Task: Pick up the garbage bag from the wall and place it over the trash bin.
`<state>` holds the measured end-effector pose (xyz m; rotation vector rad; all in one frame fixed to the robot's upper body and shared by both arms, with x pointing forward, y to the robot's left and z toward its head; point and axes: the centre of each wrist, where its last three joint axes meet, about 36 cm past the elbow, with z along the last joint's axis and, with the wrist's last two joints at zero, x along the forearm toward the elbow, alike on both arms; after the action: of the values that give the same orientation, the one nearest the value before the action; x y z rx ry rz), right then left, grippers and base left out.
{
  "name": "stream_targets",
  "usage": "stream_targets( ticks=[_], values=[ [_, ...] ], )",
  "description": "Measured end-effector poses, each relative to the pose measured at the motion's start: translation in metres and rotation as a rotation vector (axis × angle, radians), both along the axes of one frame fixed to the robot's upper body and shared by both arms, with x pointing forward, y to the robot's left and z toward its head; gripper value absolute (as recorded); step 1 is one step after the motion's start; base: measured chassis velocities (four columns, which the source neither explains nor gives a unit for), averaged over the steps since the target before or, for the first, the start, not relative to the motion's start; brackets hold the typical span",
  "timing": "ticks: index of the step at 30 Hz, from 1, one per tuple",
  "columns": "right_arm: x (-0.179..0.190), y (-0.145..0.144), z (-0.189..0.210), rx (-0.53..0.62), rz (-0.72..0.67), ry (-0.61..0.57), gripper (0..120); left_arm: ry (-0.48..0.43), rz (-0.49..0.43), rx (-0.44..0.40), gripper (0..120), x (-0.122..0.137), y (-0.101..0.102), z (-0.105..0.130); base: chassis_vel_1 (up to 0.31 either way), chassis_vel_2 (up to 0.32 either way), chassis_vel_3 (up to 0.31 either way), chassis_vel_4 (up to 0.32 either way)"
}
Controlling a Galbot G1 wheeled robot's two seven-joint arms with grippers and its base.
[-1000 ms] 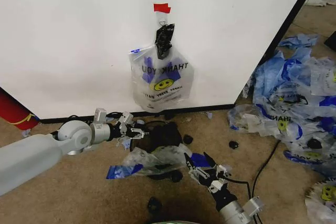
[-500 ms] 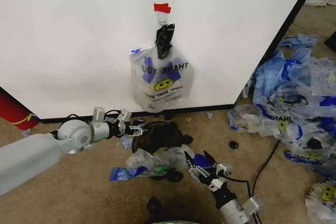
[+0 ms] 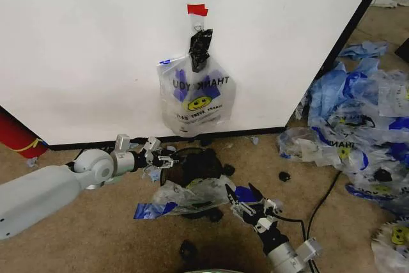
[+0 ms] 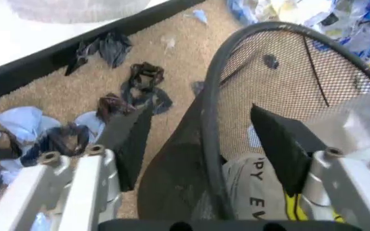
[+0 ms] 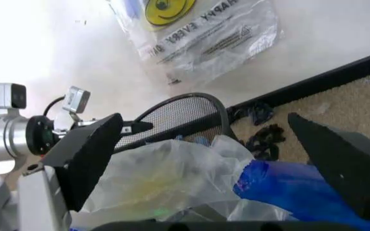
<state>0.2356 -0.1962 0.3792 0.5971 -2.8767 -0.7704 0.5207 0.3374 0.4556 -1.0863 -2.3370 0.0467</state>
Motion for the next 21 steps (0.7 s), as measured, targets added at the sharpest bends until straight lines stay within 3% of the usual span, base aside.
stream_targets(
  ticks=[7,18,21],
  values=[
    [-0.001,0.0,-0.001,0.0,-0.007,-0.006,93,0.007,-0.009,0.014,37,0.004,-0.003,-0.003,0.0,0.0,0.0,0.0],
    [-0.003,0.0,-0.005,-0.004,-0.016,-0.02,91,0.01,-0.027,0.03,32,0.013,-0.018,-0.006,0.0,0.0,0.0,0.0],
    [-0.002,-0.001,-0.006,-0.007,-0.016,-0.022,91,0.004,-0.017,0.033,22,0.012,-0.018,-0.007,0.0,0.0,0.0,0.0]
  ],
)
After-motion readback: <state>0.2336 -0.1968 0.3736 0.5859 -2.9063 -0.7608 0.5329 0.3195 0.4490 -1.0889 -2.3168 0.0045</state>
